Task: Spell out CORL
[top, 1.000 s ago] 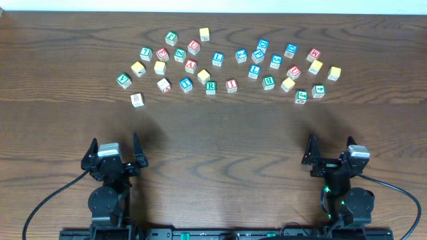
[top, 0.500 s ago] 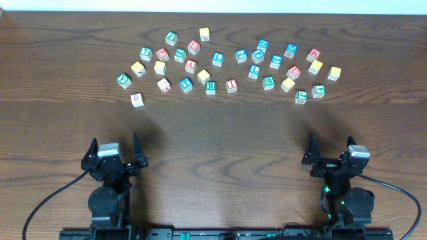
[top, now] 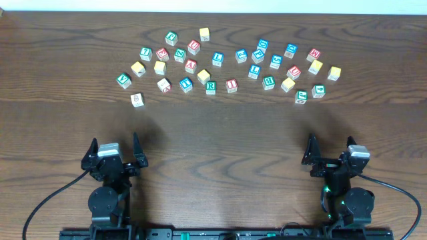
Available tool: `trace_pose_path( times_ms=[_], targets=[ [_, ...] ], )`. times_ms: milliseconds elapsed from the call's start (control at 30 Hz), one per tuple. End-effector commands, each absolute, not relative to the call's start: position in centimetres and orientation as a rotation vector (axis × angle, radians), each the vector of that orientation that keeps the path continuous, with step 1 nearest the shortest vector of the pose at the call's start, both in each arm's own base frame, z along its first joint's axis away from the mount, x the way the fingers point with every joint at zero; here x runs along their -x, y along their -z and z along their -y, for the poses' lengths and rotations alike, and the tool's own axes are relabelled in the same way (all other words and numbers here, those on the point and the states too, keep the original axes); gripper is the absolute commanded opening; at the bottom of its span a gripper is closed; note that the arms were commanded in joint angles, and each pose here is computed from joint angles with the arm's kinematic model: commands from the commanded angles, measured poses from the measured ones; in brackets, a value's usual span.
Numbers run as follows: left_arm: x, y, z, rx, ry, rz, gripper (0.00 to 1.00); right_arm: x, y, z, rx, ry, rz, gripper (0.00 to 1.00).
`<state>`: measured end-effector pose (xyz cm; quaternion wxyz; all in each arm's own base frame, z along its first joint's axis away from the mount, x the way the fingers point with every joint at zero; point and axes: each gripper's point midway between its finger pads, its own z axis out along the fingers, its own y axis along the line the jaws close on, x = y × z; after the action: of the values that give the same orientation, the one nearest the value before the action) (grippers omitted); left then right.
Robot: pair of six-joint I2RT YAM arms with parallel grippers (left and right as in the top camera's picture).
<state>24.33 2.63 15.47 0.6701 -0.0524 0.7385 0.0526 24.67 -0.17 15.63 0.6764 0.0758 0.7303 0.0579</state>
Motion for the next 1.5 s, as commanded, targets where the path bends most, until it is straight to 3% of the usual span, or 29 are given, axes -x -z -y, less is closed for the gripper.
trace_pose_path(
  times_ms=[0, 1467],
  targets=[
    [-24.18, -13.76, -2.96, 0.115, -0.149, -1.72, 0.98, -24.66, -15.57, 0.14, -0.161, -0.124, -1.644, 0.99],
    [-24.26, -14.48, -2.96, 0.117, -0.147, -1.692, 0.98, -24.66, -15.57, 0.13, -0.161, -0.124, -1.644, 0.99]
  ],
)
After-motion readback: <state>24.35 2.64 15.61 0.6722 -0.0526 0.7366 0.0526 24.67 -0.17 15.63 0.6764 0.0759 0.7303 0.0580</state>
